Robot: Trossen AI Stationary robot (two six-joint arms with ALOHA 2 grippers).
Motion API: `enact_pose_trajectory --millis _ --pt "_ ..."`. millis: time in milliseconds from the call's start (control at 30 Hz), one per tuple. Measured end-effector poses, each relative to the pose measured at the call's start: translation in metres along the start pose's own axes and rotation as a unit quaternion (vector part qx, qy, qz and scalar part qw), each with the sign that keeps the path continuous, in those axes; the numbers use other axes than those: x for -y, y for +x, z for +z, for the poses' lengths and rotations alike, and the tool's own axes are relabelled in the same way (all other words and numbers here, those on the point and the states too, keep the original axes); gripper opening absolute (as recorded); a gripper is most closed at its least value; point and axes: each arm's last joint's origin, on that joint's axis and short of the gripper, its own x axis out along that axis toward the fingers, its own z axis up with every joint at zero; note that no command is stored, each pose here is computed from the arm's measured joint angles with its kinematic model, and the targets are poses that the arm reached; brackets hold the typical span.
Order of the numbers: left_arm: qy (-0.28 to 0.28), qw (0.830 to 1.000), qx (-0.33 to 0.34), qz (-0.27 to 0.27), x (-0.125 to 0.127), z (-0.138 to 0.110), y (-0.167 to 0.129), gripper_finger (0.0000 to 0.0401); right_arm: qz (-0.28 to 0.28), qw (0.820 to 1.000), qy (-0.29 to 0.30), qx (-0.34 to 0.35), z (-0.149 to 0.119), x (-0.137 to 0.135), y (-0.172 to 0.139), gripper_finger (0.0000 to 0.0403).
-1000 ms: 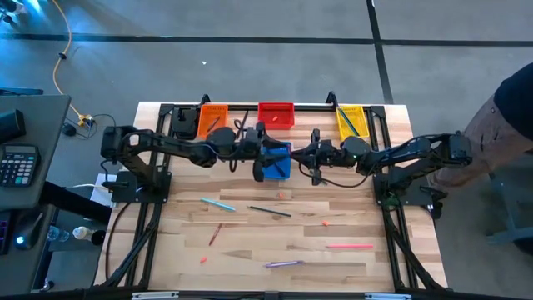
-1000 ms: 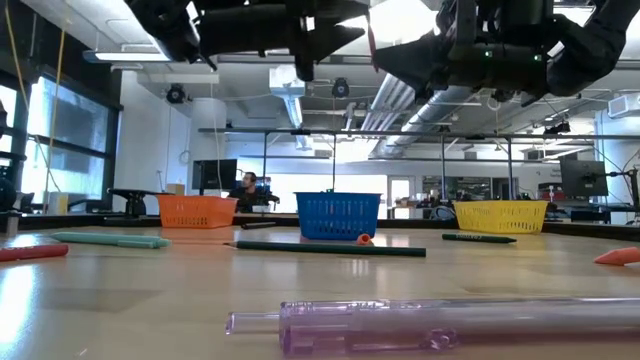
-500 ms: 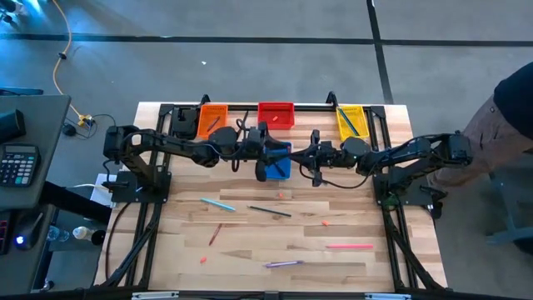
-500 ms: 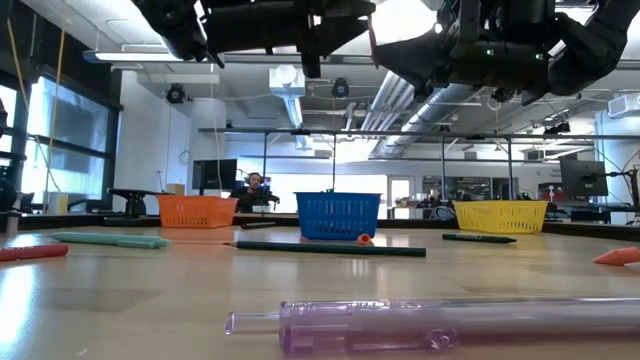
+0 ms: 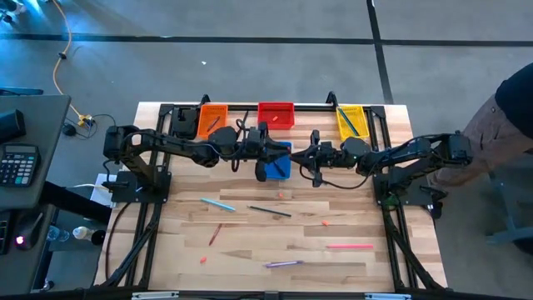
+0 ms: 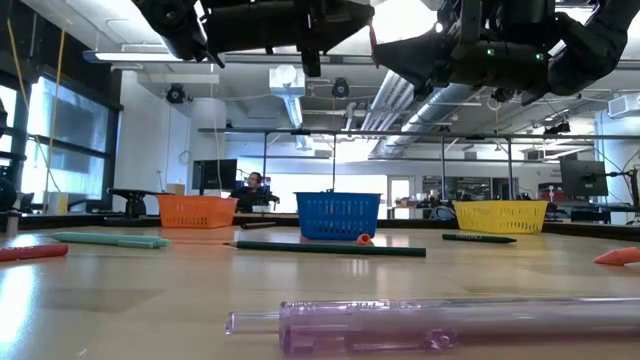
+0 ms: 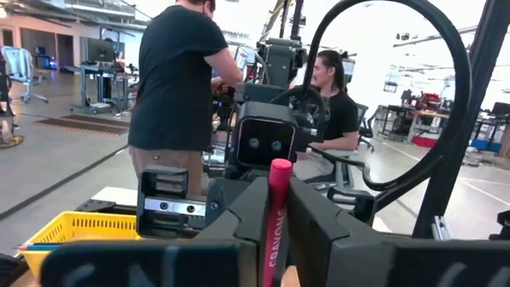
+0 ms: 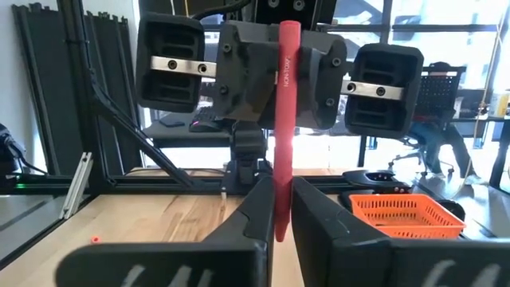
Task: Sort crayons/erasers/pens/pencils in bins
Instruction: Put the red crayon into the orange bin
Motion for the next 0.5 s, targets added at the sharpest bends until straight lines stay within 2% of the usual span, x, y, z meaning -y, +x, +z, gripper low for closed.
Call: enact_pose_trajectory --millis 200,500 --pt "0.003 1.0 0.0 0.0 0.0 0.0 0.0 0.0007 0.001 1.0 0.001 0.0 0.0 -0.0001 0.0 0.0042" --pt "0.016 1.0 0.001 0.001 -0.0007 0.0011 -0.0005 0.0003 -0.014 1.0 0.014 -0.013 -0.0026 0.0008 -0.0001 0.0127"
